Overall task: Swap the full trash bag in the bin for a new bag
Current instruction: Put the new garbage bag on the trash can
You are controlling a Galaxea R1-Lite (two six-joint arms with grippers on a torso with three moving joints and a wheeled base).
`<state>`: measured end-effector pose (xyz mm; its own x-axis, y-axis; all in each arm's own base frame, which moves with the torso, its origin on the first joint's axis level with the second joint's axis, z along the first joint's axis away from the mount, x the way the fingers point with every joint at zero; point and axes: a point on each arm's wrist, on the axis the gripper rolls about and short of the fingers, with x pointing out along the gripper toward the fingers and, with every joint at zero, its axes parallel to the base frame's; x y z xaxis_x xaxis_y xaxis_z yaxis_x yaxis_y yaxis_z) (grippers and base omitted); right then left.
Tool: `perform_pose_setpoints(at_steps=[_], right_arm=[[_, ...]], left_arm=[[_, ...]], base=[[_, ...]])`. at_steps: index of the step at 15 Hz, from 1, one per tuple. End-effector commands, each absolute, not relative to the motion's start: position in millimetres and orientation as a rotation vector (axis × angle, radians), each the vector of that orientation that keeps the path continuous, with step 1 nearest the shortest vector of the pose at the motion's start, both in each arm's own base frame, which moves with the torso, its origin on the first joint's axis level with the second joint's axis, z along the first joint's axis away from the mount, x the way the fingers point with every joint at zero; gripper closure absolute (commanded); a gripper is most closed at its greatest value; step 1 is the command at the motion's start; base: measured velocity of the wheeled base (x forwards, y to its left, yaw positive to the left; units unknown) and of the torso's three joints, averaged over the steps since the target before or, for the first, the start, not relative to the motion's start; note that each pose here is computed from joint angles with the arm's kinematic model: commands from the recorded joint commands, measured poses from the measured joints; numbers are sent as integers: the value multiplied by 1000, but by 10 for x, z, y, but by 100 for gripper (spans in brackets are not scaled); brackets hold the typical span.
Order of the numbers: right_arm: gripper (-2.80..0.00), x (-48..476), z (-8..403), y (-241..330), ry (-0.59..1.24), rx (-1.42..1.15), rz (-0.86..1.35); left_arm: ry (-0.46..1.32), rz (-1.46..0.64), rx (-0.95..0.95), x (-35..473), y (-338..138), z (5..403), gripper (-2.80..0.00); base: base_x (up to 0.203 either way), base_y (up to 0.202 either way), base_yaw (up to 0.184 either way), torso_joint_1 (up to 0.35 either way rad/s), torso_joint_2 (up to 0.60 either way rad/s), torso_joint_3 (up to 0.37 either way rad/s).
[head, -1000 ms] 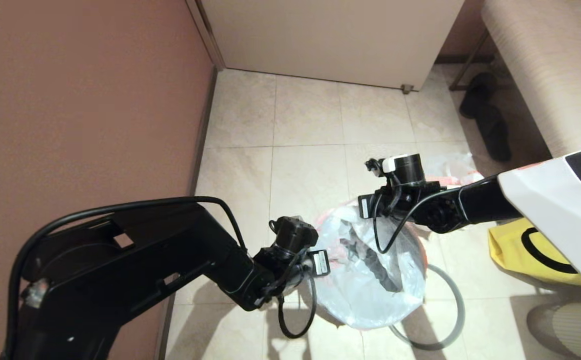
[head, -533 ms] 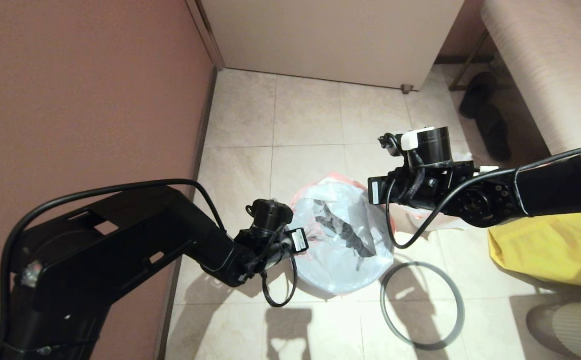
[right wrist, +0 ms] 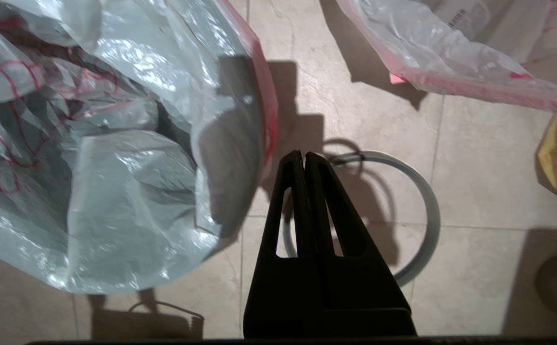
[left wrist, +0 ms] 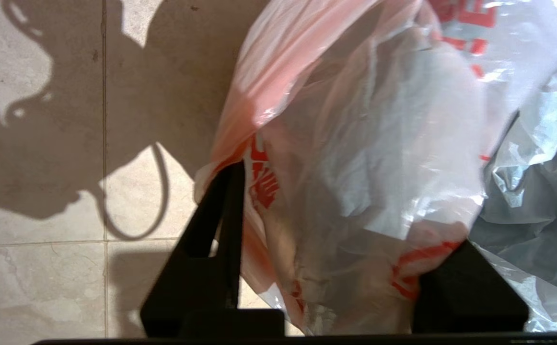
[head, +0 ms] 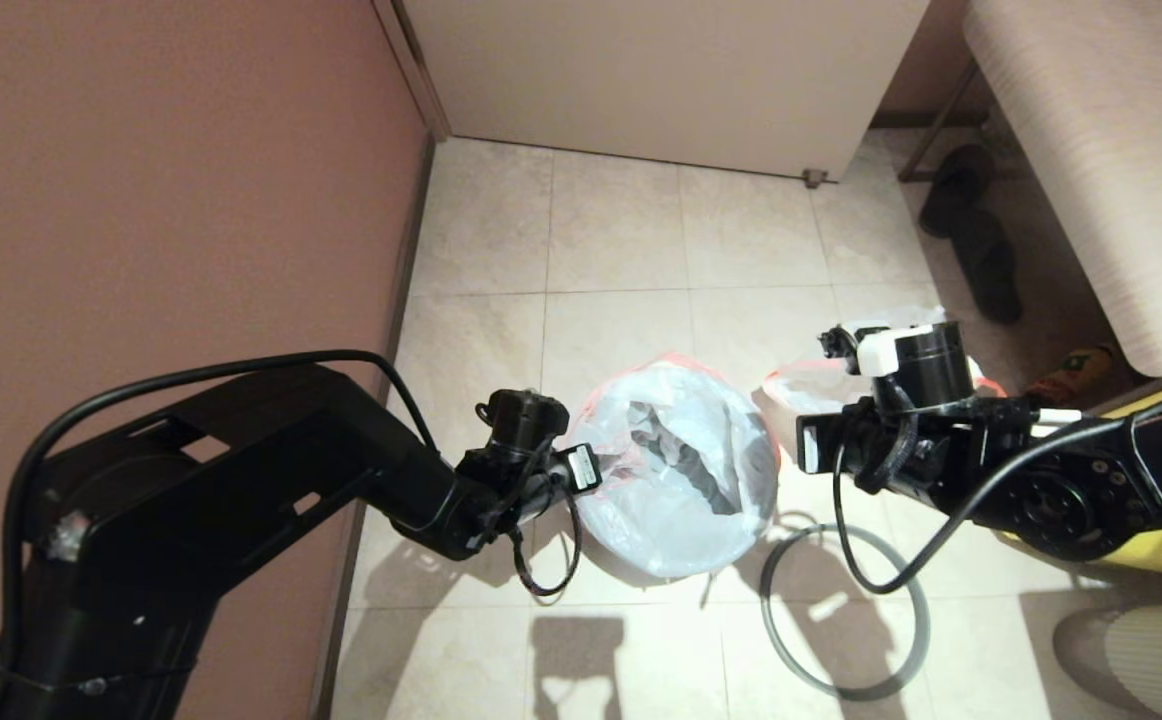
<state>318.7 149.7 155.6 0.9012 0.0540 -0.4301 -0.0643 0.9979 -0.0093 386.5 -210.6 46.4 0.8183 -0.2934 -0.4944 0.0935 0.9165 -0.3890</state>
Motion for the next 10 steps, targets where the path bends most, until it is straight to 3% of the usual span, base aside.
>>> perform_pose_setpoints(at_steps=[1,9,10], right_arm=[[0,3044,1562,1418,451,-38,43],[0,2799,1610,1373,440,-125,50],[0,2812,1591,1419,443,-139,69]], left_arm=[[557,-214,-374,3856,-2089,570,-280],[446,-254,-420,3648,-1971,1231,-280],[426,-240,-429,3680,-1893,1294,0]], base=[[0,0,0,0,0,0],[0,0,0,0,0,0],[0,0,0,0,0,0]])
